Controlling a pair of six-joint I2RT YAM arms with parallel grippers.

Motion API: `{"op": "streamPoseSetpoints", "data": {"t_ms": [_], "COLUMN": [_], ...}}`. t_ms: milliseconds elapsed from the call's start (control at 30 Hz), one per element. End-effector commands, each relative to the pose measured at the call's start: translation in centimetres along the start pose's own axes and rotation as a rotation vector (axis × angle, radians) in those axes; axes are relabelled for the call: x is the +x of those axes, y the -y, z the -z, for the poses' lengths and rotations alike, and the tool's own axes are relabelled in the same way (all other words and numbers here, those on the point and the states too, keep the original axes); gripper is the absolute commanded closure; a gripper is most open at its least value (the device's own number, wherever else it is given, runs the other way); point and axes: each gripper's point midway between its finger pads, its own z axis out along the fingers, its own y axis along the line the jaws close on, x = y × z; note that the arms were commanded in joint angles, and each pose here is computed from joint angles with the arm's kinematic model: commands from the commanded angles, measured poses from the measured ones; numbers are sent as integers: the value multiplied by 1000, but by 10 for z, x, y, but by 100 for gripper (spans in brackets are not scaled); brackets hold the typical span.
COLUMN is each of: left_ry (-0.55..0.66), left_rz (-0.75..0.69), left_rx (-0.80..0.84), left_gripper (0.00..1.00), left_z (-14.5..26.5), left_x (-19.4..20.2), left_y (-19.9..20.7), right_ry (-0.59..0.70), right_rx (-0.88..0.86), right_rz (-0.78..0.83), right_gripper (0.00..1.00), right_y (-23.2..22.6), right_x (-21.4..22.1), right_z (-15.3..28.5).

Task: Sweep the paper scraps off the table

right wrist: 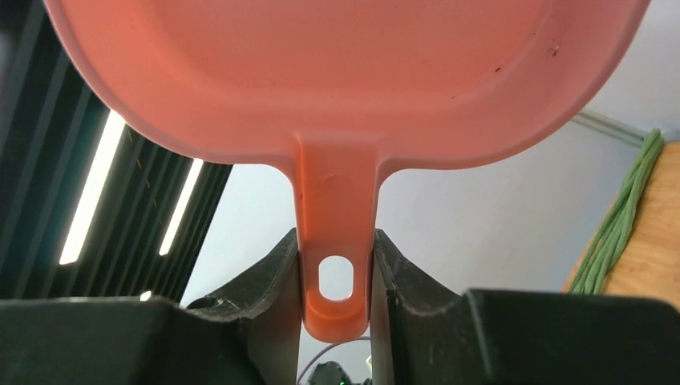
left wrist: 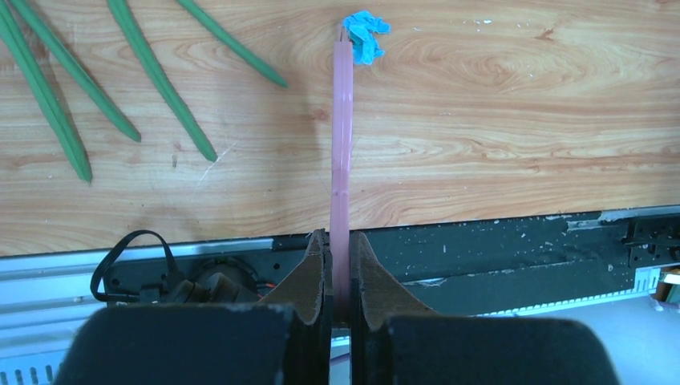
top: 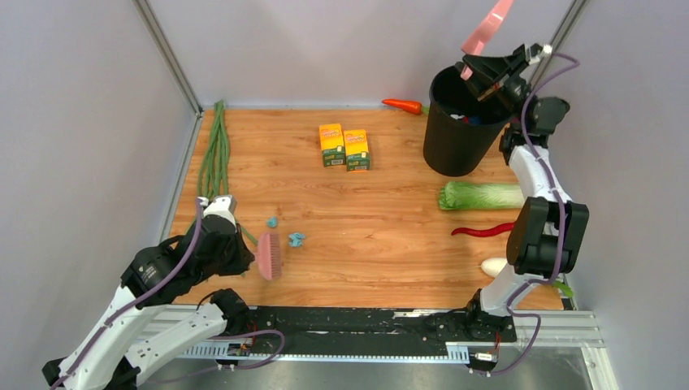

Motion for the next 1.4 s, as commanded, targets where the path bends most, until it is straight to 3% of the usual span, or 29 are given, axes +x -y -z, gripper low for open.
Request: {"op": "streamPoseSetpoints", "data": {"t_ms": [0, 133, 467, 733, 867, 1133, 1367], "left_ry": [36, 26, 18, 22, -10, -41, -84], "left_rz": [12, -2, -50, -86, -108, -156, -210], "left_rx": [39, 37, 1, -73, -112, -167, -167], "left_gripper": [100, 100, 100, 100, 100, 100, 100], "left_z": [6, 3, 2, -4, -15, -31, -58], "left_x": [-15, -16, -26, -37, -35, -36, -40], "left_y": [12, 16, 18, 16, 15, 15, 32], "right_ry": [-160, -194, -266, -447, -519, -633, -758], "right_rx": [110, 284, 458, 756, 796, 851, 1078], "right_rz": [91, 188, 356, 476, 492, 483, 483], "right_gripper": [100, 100, 100, 100, 100, 100, 100], "right_y": [-60, -39, -4, 53, 68, 91, 132], "right_x": [30, 35, 86, 163, 195, 235, 256], "right_z": [-24, -27, -12, -23, -20, 4, 63]}}
